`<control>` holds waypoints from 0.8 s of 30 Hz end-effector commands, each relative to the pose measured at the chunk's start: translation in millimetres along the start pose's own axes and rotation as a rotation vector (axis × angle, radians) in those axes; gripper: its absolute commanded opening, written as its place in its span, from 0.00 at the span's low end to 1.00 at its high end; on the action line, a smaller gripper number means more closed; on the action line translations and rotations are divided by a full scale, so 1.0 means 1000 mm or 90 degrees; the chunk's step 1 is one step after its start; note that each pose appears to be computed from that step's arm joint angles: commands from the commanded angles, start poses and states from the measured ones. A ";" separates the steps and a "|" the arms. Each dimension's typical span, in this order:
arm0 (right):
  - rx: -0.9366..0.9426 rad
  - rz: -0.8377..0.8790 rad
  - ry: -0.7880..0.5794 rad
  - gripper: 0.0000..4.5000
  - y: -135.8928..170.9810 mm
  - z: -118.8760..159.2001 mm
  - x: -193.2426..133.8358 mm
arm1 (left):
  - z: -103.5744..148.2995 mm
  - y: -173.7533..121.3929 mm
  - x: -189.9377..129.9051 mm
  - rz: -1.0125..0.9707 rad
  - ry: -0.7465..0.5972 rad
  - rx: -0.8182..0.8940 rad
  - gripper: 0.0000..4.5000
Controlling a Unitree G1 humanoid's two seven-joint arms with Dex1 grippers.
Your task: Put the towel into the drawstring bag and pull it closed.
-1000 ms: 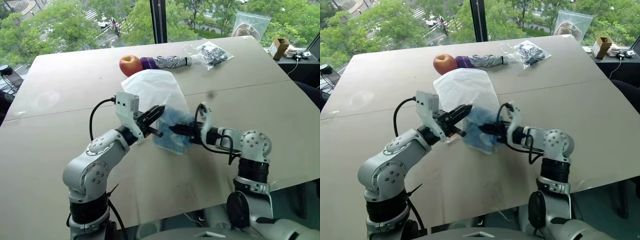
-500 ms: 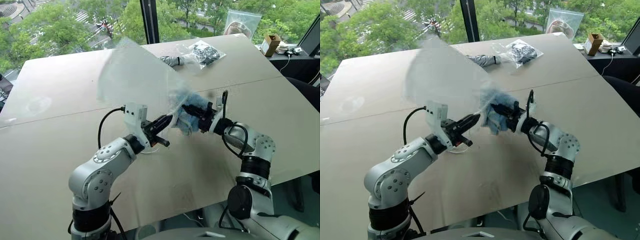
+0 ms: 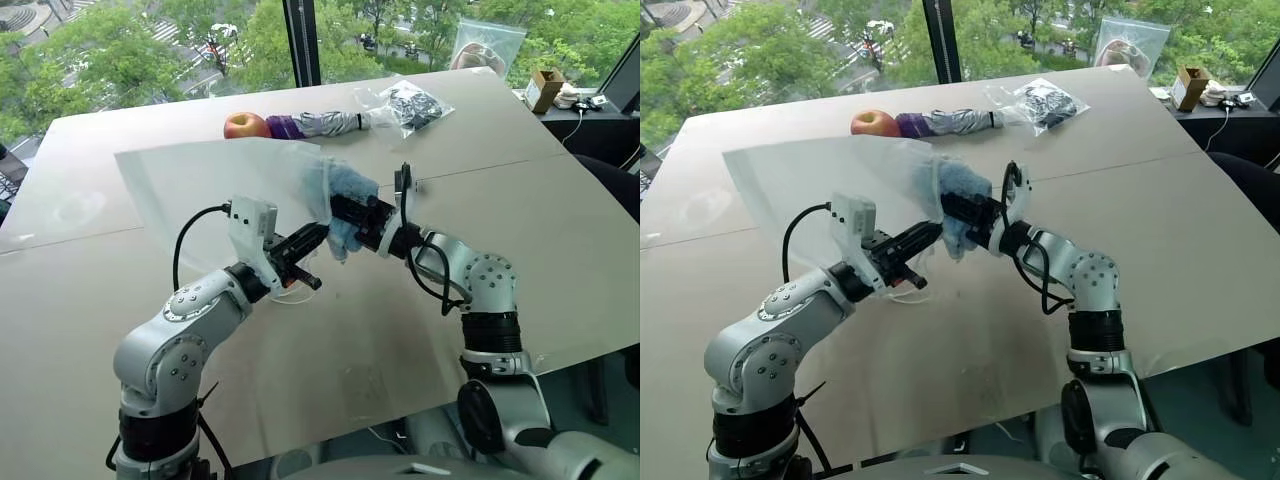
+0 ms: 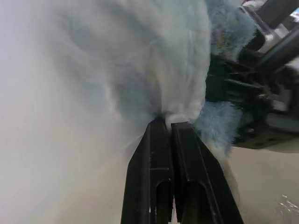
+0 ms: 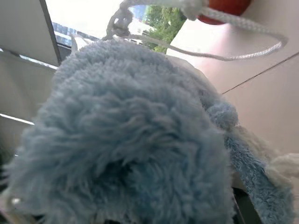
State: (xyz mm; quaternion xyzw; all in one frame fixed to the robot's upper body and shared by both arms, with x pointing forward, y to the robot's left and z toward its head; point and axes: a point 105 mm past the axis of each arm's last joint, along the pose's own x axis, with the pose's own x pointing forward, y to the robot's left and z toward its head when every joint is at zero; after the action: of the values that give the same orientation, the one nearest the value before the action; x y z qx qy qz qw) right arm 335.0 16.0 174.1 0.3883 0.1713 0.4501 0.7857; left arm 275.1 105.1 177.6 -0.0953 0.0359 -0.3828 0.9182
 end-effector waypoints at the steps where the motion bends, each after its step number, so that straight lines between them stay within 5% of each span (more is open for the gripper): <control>1: -0.153 0.048 0.009 0.01 0.006 -0.004 0.001 | 0.019 -0.021 -0.004 -0.087 -0.046 0.023 0.00; 16: -0.513 0.252 0.172 0.01 0.016 -0.050 -0.025 | 0.028 -0.007 -0.004 -0.088 -0.045 0.068 0.00; 24: -0.227 0.172 0.027 0.01 0.017 -0.011 -0.008 | 0.020 -0.029 -0.006 -0.169 -0.027 0.054 0.00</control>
State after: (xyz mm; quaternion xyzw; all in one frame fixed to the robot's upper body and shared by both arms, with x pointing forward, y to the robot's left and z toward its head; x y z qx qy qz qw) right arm 310.0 22.4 160.4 0.2124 0.0651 0.5905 0.7759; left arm 264.6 100.2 198.2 -0.0712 -0.0057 -0.4704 0.8795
